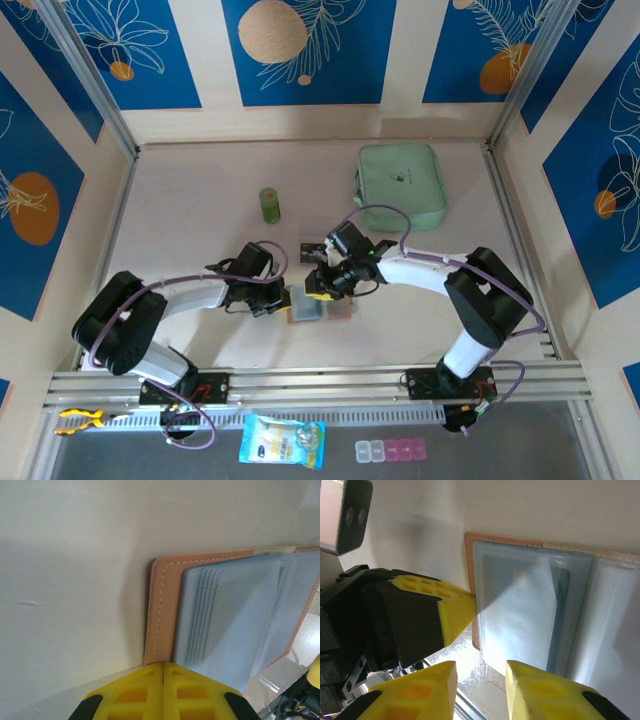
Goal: Take the credit cards out of the card holder
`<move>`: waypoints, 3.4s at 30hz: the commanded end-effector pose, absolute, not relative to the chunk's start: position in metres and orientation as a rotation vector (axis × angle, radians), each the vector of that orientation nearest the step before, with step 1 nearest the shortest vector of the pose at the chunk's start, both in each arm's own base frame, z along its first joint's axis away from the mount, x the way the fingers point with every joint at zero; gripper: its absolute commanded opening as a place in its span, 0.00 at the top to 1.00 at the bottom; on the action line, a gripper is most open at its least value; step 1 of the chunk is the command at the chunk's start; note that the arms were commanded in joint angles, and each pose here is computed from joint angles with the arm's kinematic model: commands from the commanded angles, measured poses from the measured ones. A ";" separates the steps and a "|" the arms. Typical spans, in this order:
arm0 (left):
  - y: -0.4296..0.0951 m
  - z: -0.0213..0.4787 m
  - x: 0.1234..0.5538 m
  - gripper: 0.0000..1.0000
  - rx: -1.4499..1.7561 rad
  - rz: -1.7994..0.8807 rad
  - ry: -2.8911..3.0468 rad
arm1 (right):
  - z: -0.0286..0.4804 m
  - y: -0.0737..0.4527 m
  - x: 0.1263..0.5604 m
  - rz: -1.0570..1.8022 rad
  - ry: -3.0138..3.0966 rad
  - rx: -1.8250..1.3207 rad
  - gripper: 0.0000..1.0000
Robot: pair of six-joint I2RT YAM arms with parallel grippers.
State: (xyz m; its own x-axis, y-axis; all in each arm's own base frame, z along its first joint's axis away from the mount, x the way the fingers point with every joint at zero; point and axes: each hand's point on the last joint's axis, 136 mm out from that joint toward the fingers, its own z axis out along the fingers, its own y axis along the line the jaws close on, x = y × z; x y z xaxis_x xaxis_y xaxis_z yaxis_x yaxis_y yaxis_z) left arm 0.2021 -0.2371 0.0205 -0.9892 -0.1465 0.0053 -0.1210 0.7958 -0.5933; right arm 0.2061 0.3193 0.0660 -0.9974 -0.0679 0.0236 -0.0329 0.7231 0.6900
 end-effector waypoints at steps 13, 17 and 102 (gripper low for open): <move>-0.222 0.009 0.198 1.00 -0.190 -0.815 2.980 | 0.046 0.330 0.197 -1.130 -2.797 0.111 0.69; -0.222 0.008 0.198 1.00 -0.192 -0.809 2.982 | 0.041 0.330 0.198 -1.105 -2.810 0.117 0.69; -0.277 0.051 0.210 0.80 -0.136 -1.132 2.851 | 0.054 0.301 0.195 -1.074 -2.893 0.073 0.71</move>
